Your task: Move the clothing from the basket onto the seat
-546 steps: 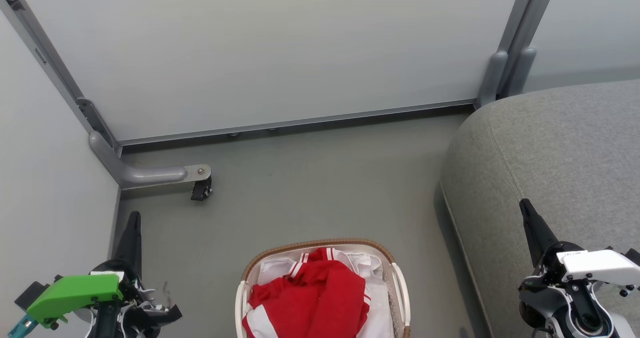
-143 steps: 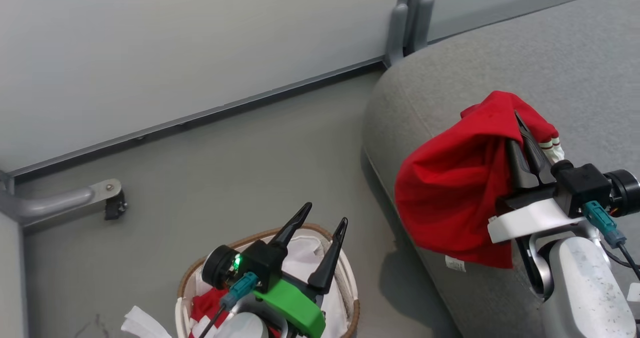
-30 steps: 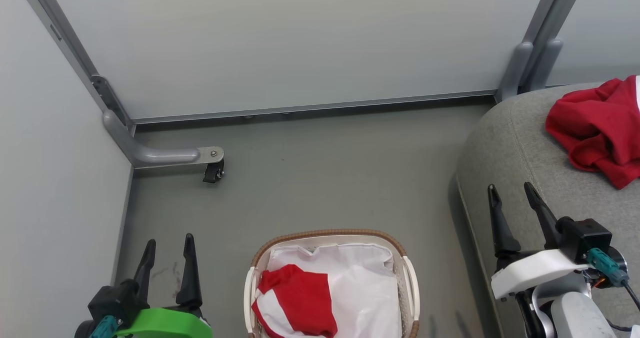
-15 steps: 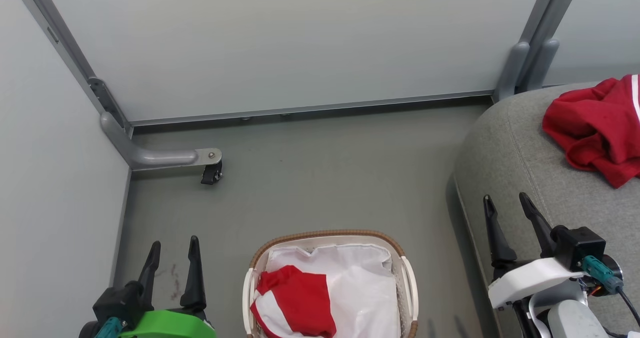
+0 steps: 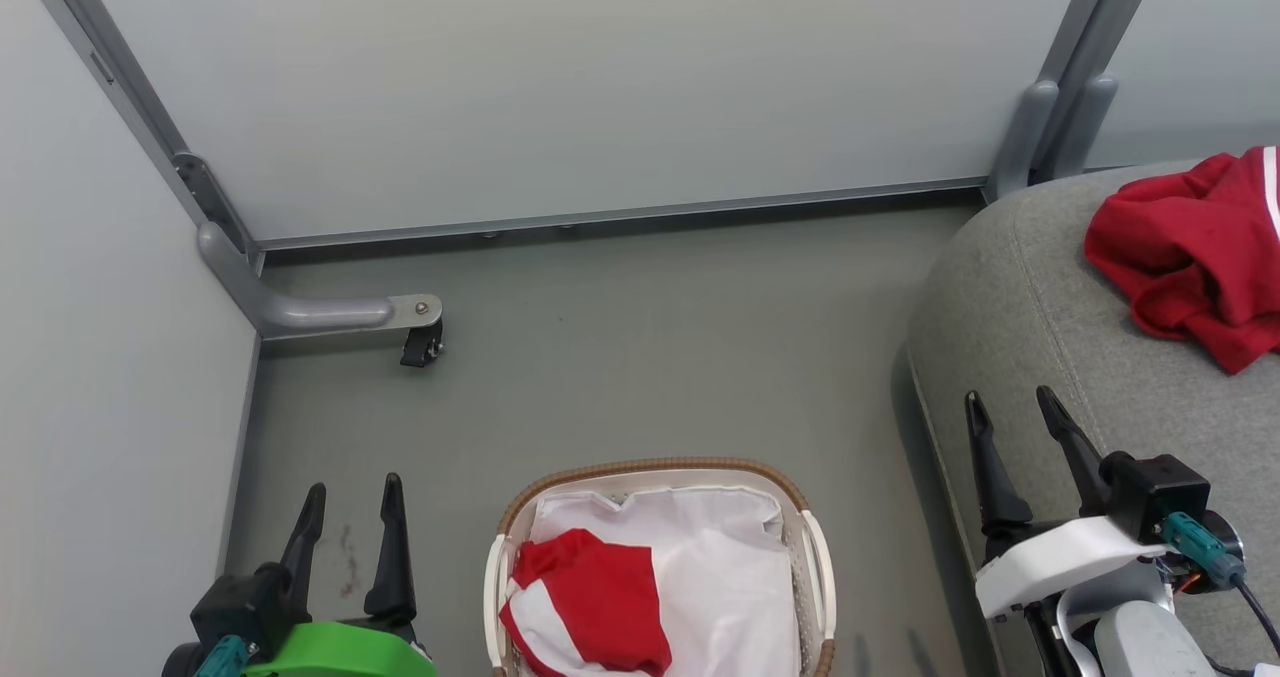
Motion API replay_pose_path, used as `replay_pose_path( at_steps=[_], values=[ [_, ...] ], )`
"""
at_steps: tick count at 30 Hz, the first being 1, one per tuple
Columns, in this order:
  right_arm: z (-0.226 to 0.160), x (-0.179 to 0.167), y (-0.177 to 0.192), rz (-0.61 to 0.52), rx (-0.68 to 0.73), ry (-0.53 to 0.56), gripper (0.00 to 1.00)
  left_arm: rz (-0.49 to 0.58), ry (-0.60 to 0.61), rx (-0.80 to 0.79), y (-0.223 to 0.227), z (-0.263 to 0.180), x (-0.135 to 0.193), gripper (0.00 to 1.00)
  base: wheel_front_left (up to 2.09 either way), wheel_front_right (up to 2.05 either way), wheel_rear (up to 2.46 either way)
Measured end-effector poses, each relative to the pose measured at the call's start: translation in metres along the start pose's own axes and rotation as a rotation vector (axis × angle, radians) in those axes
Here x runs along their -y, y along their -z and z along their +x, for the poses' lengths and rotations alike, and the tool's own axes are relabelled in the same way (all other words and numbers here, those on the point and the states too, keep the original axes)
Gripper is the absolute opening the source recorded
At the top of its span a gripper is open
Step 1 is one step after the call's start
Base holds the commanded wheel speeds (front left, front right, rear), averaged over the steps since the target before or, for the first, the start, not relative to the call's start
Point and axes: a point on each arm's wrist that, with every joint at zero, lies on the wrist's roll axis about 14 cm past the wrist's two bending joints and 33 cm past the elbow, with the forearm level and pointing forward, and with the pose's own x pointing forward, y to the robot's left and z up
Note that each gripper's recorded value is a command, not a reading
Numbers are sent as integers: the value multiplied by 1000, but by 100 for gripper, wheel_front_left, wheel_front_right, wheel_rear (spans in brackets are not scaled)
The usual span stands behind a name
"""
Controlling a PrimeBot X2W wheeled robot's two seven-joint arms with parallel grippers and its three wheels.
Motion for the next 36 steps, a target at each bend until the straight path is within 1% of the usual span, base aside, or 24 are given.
replay_pose_path(
  at_steps=[8,13,17,20,22,28,36],
  values=[
    [6,2,5,-5,-10,3,100,22,26,-38,11,8,6,100,0,0,0],
    [18,5,5,-25,-5,5,100,53,93,-73,22,29,25,100,0,0,0],
    [29,9,8,-42,-8,7,100,86,181,-137,42,50,48,100,0,0,0],
    [39,10,12,-46,-11,6,100,116,255,-207,64,63,66,100,0,0,0],
    [46,13,17,-46,-18,8,100,148,310,-280,87,68,75,100,0,0,0],
    [60,22,39,-39,-61,20,100,234,418,-474,148,79,80,100,0,0,0],
    [68,45,69,-25,-120,71,100,294,527,-686,221,80,82,100,0,0,0]
  ],
)
